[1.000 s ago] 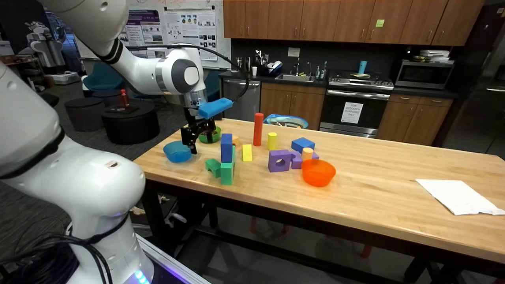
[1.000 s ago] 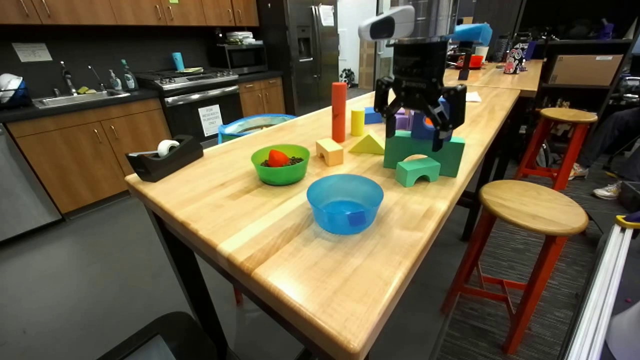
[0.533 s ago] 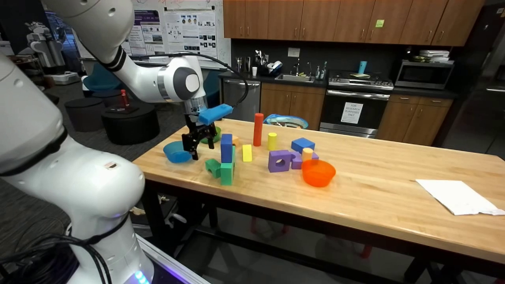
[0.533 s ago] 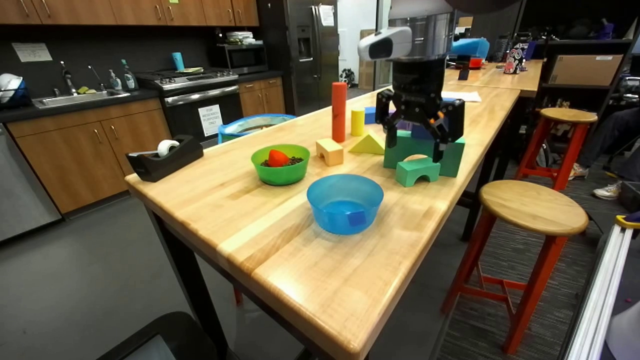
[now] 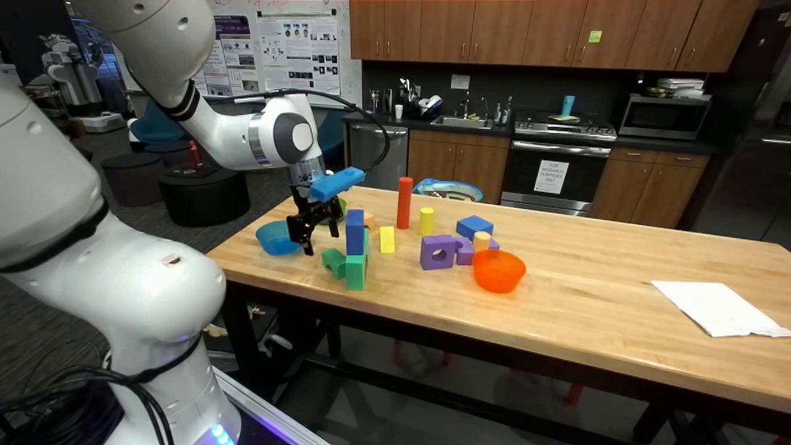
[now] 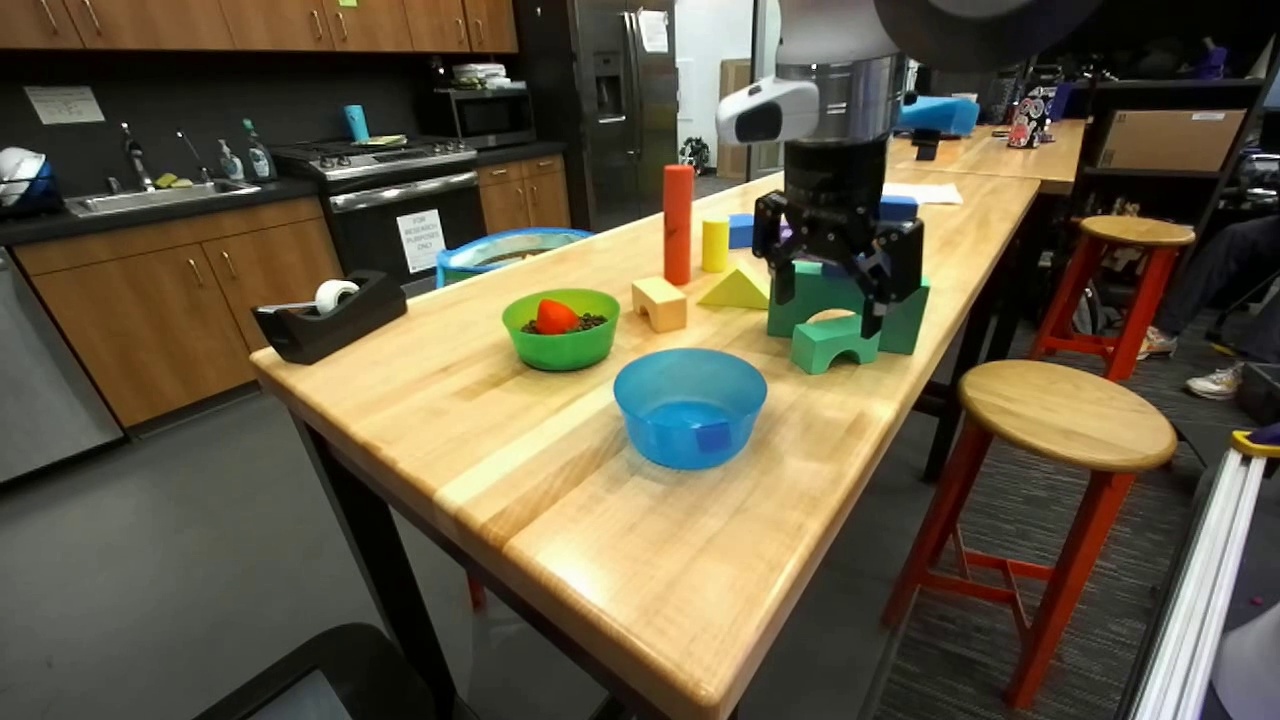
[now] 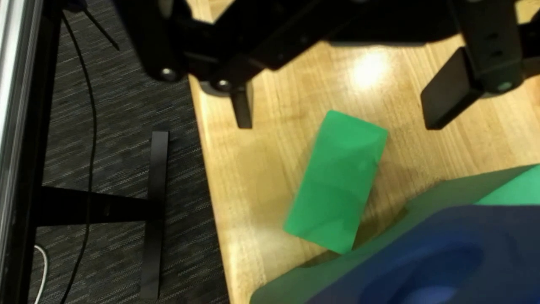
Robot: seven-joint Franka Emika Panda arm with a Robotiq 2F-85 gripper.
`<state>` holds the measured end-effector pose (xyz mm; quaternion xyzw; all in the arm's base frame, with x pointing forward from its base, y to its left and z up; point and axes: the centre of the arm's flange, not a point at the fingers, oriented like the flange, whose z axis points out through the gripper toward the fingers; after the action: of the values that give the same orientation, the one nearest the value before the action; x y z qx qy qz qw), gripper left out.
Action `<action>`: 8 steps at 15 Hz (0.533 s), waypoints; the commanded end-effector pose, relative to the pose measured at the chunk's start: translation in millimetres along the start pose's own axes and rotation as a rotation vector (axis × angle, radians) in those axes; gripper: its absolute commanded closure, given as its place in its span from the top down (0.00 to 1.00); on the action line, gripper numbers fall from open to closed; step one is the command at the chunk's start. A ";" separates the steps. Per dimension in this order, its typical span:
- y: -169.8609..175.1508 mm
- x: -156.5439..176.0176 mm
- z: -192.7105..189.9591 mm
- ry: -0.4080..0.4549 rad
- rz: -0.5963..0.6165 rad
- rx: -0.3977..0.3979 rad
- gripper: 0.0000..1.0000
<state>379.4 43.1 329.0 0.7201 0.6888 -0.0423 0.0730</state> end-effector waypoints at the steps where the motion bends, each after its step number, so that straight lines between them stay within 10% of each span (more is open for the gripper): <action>1: 3.7 -2.4 10.8 -0.024 0.028 -0.014 1.00; 8: 5.6 -8.6 19.5 -0.023 0.052 -0.003 1.00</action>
<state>382.1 33.4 316.0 0.7341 0.6733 -0.0504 0.0722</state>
